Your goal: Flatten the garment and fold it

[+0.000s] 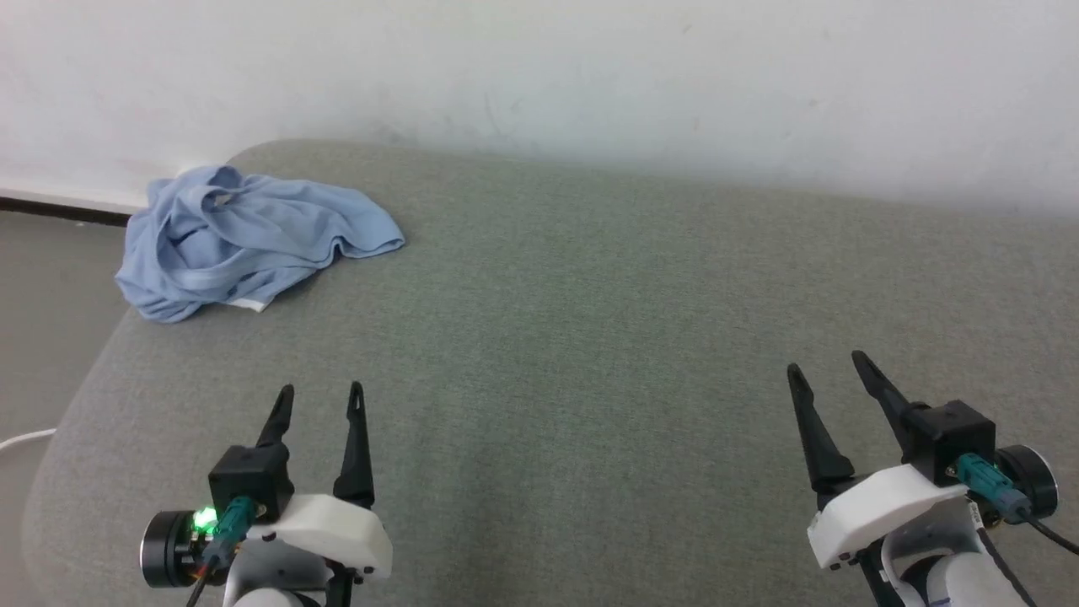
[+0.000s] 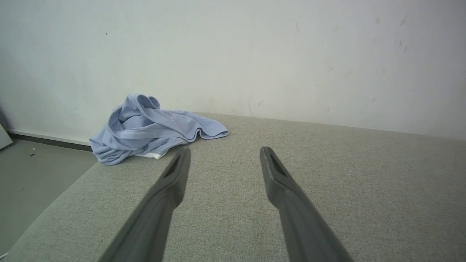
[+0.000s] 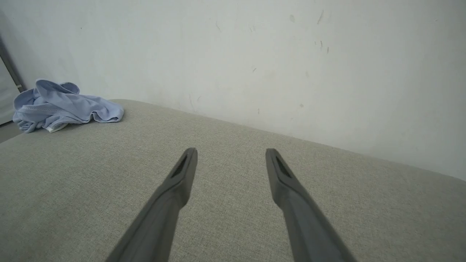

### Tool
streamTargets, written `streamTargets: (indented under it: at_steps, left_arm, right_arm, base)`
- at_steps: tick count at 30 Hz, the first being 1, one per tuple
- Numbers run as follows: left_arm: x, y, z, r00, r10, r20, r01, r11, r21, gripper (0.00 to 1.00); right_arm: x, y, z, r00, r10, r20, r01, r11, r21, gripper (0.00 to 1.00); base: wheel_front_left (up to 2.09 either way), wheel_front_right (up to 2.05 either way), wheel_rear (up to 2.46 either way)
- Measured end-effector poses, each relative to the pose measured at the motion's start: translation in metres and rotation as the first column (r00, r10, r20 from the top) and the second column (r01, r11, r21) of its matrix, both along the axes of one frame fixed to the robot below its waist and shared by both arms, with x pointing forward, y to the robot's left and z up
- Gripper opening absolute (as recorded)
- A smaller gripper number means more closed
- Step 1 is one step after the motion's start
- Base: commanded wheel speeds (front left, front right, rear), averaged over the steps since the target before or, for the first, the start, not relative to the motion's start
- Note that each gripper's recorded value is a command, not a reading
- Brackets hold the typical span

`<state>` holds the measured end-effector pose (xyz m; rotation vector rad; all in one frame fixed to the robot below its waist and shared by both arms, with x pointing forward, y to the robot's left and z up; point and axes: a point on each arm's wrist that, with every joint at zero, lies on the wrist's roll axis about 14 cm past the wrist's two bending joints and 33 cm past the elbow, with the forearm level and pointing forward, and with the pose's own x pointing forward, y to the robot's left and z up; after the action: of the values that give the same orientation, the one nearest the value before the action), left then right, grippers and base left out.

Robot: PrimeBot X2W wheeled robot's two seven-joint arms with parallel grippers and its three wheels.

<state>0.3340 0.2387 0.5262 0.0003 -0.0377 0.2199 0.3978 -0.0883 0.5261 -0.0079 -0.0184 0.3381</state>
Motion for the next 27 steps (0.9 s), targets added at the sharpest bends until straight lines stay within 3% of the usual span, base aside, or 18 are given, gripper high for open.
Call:
streamTargets:
  at_steps: [27]
  left_arm:
    - [-0.034, 0.041, 0.003, 0.985, 0.167, 0.046, -0.166, 0.986, -0.021, 1.00]
  right_arm:
    - [0.009, 0.048, -0.002, 0.991, 0.131, 0.002, -0.131, 0.991, 0.031, 1.00]
  base:
    - [0.00, 0.00, 0.00]
